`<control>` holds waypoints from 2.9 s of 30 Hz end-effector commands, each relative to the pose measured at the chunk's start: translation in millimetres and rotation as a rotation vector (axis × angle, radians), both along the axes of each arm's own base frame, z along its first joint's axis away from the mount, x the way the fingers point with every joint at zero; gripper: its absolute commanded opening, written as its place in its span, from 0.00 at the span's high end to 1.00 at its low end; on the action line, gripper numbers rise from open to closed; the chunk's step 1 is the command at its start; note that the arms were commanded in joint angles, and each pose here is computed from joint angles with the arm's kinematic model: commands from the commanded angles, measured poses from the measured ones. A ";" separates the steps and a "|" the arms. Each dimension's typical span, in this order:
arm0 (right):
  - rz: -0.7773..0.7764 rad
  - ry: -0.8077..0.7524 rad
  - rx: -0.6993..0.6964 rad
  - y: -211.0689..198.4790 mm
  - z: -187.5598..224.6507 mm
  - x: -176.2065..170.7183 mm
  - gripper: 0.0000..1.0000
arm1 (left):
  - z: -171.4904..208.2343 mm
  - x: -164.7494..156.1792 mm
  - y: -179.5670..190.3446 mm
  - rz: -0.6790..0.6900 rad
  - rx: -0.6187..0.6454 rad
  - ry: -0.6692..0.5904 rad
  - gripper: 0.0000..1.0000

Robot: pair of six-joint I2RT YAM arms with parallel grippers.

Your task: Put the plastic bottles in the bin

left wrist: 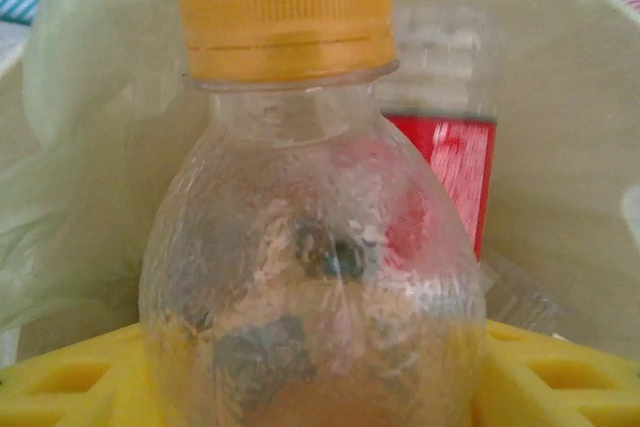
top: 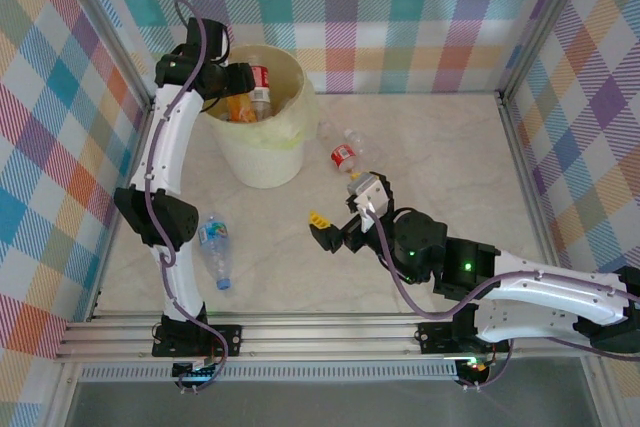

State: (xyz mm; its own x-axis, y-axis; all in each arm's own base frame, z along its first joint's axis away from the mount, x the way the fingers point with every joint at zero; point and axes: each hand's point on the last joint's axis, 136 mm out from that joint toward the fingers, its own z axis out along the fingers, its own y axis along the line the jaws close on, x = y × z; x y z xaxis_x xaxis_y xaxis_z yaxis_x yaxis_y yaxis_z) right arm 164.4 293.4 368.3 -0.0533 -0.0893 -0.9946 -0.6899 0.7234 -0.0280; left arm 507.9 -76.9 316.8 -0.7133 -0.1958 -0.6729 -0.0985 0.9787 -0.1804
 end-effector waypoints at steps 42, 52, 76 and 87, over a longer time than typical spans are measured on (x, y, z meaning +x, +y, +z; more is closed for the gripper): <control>-0.196 0.515 -0.085 -74.5 -111.9 80.2 0.02 | 59.5 -242.9 -96.2 -0.567 -0.520 -0.200 0.00; -0.249 0.736 -0.104 -72.7 -185.4 161.4 0.17 | -27.7 -281.9 -134.6 -0.572 -0.606 -0.049 0.00; -0.301 0.948 -0.209 -63.7 -309.3 258.9 0.41 | -98.6 -294.8 -165.1 -0.543 -0.568 0.057 0.00; -0.272 0.965 -0.216 -58.4 -318.1 259.1 0.52 | -104.8 -294.2 -172.4 -0.545 -0.558 0.069 0.00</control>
